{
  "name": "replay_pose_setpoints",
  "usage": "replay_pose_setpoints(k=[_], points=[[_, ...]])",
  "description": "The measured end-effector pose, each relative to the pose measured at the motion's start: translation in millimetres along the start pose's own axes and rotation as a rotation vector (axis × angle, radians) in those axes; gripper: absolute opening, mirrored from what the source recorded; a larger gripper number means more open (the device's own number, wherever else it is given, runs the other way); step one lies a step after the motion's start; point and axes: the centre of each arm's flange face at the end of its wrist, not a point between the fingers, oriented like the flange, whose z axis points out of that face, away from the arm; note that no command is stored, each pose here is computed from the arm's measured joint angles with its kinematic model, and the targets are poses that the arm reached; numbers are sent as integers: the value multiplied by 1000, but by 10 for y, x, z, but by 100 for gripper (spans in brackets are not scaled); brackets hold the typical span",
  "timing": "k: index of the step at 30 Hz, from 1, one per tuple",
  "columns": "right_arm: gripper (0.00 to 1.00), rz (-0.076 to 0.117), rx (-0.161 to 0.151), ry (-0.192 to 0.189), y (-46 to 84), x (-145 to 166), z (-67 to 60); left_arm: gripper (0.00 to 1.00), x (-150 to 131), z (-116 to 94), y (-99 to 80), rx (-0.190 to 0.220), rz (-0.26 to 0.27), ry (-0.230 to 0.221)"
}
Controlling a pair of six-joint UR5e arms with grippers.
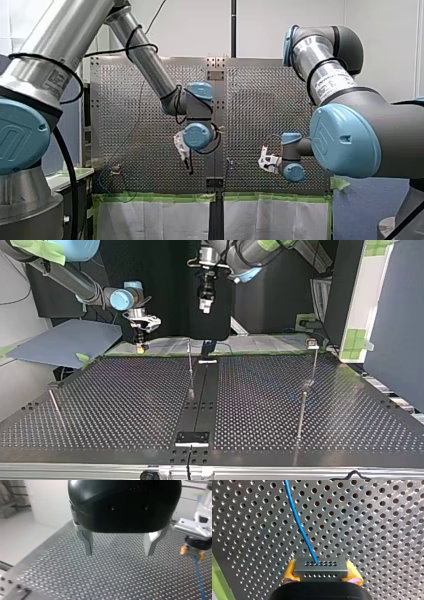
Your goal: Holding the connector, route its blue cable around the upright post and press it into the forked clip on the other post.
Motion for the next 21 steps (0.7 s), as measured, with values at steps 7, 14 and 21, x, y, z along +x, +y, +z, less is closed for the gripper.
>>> replay_pose_setpoints(k=[7,14,21], points=[[0,1,-6,1,30,4,3,99,-163,-82,69,8,-23,-40],[0,2,-7,2,38,9,10,99,-327,-180,148,20,-44,-76],[0,2,-6,3,38,12,15,99,-488,-271,237,40,-73,-112]])
